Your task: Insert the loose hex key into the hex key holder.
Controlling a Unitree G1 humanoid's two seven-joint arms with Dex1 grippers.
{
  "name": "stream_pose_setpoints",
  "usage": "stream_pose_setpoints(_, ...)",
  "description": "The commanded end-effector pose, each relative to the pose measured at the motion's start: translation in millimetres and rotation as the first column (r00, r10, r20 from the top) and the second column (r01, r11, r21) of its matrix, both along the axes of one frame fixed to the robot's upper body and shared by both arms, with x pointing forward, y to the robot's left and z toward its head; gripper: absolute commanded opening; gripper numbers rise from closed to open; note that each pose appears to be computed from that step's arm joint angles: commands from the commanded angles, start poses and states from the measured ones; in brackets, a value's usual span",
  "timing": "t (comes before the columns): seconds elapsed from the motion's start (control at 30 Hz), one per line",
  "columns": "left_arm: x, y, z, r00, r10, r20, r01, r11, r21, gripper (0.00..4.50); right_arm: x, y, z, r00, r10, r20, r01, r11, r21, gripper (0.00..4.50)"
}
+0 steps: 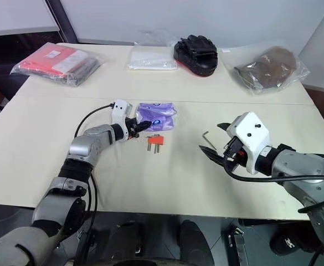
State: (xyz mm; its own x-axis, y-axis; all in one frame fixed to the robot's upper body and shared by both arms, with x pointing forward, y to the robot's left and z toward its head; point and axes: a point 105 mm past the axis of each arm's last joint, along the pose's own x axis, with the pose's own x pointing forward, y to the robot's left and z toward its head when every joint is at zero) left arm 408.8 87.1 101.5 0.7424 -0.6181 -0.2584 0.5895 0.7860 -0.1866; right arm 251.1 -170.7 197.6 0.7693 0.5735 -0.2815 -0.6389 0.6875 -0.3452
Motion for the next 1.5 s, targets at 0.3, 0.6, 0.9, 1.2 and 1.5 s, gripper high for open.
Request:
stream_pose_setpoints(0.3, 18.6, 55.8, 25.6, 0.927, 0.373, 0.032, -0.365, 0.919, -0.148, 0.04, 0.0, 7.9, 3.5, 0.999, 0.025, 0.025, -0.025, 1.0, 0.011, 4.06)
stream_pose_setpoints(0.6, -2.0, 228.8, 52.3, 0.332, 0.941, 0.069, -0.922, 0.339, -0.186, 0.04, 6.1, 15.9, -0.3, 0.998, 0.067, 0.01, -0.067, 0.998, 0.021, 4.06)
stream_pose_setpoints(0.9, -40.3, 296.8, 31.9, 0.046, 0.998, 0.036, -0.993, 0.049, -0.11, 0.04, 10.6, 20.2, -2.2, 0.996, 0.094, 0.004, -0.094, 0.995, 0.022, 4.06)
stream_pose_setpoints(1.2, -57.4, 308.9, 29.5, -0.07, 0.994, 0.09, -0.995, -0.063, -0.08, 3.3, 9.2, 20.2, -3.3, 0.996, 0.094, 0.0, -0.094, 0.995, 0.021, 4.06)
stream_pose_setpoints(1.5, -39.2, 266.8, 98.6, 0.075, 0.933, 0.353, -0.957, 0.166, -0.237, 4.44, 7.4, 18.7, -6.9, 0.996, 0.091, -0.014, -0.091, 0.996, 0.016, 4.06)
